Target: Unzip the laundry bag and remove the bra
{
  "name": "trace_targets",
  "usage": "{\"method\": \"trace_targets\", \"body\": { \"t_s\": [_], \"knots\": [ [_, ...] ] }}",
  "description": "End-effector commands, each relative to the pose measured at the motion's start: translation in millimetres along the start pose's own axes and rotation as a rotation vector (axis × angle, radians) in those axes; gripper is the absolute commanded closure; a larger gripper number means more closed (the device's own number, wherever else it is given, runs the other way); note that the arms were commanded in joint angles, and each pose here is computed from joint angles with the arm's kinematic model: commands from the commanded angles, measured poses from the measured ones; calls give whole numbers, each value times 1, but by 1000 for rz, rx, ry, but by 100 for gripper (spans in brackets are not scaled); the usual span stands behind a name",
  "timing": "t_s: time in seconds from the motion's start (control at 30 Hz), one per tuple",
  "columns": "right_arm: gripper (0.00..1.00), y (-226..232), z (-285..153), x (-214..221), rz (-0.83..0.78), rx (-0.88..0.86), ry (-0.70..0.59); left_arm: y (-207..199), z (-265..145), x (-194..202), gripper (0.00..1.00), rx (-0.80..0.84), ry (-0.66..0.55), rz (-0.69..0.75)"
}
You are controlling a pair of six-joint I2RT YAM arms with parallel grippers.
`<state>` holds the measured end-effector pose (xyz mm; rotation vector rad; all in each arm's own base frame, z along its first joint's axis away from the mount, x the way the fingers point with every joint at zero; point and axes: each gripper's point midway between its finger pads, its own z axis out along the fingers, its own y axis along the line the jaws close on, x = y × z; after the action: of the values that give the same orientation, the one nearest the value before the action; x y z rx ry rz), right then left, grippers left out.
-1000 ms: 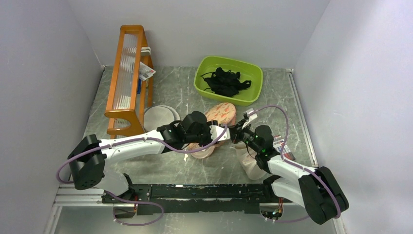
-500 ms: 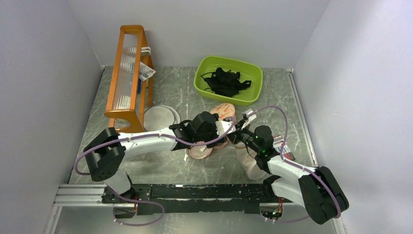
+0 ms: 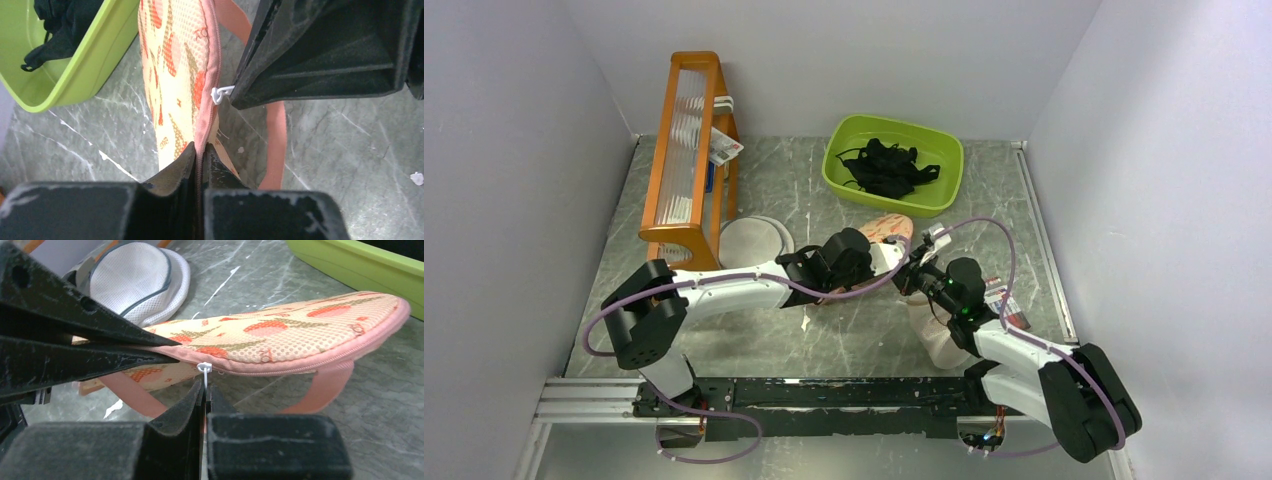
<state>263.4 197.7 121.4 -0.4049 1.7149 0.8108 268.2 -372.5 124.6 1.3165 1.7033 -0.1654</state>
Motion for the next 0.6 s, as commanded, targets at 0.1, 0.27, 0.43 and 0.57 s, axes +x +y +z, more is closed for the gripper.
{"method": "trace_targets", "body": {
  "t_s": [0.1,0.27,0.43,0.57],
  "knots": [
    [100,-39,-5,-7,38,239,-37,17,-11,-16,93,-56,-49,42],
    [100,-69,-13,-3,87,377,-18,22,-16,-16,93,-85,-62,42],
    [100,-83,-22,-6,132,403,-50,24,-17,-14,93,-94,-54,51],
    [100,-82,-25,-8,126,395,-58,9,-21,-16,93,2,-66,81]
  ]
}}
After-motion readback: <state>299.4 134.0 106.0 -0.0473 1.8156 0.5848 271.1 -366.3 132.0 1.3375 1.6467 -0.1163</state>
